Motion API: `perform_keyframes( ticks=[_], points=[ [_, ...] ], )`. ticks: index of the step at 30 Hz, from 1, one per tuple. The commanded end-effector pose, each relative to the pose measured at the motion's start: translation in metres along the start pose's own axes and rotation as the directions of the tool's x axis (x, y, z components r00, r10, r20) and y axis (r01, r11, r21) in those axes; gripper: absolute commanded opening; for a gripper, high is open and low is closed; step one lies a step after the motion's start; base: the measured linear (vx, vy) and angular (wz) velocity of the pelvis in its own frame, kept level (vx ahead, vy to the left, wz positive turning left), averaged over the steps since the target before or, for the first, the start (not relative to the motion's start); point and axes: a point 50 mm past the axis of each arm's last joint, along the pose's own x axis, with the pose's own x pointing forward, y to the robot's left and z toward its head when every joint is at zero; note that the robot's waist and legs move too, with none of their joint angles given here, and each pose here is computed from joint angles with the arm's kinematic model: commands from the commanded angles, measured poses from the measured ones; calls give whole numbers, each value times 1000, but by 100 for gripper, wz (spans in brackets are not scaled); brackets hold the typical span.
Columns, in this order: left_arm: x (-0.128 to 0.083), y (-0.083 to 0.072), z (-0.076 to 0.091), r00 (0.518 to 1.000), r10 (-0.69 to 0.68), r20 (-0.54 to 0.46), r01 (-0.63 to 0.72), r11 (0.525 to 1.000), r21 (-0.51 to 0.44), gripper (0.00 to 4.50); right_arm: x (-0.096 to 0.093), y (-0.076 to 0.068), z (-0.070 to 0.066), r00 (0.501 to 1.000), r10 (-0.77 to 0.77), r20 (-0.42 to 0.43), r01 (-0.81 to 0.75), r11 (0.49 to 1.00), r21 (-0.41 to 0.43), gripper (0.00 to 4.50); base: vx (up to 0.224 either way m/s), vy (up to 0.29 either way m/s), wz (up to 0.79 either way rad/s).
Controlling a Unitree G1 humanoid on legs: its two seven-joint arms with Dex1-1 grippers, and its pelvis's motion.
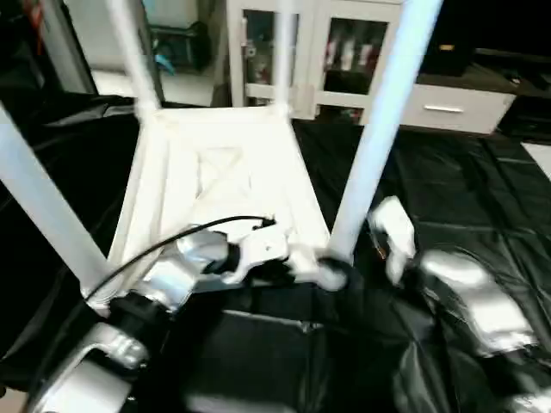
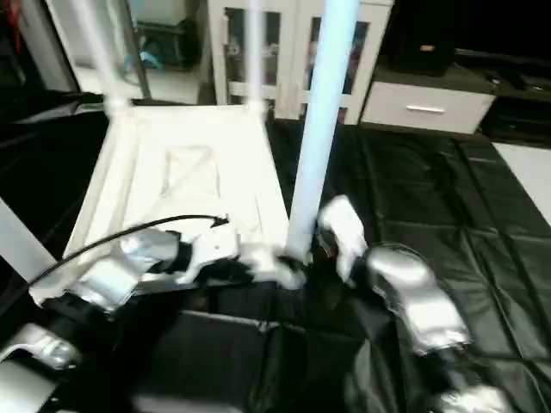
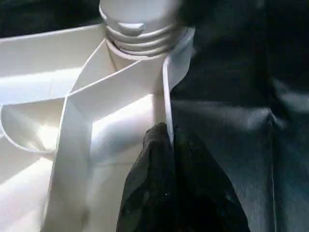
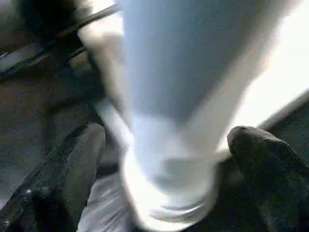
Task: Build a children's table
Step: Rotate leg to tighten
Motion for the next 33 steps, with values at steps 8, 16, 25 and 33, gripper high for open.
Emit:
perform_keyframes(
  ticks=[8,16,25,33],
  points=[
    [4,-24,-19,974,-206,-98,199,977,-72,0,4,9,-1,991,126,-36,-127,991,-33,445,7,-2,0],
    [2,-26,-18,970,-222,-100,215,974,-78,0,3,7,1,985,170,-31,-170,985,-11,406,0,0,0],
    [0,-27,-20,968,-222,-113,213,973,-89,0,3,8,-1,980,196,-28,-196,981,4,335,0,0,0],
    [0,-28,-20,967,-226,-115,216,972,-92,0,4,9,-3,979,199,-35,-199,980,7,269,0,0,0]
  ],
)
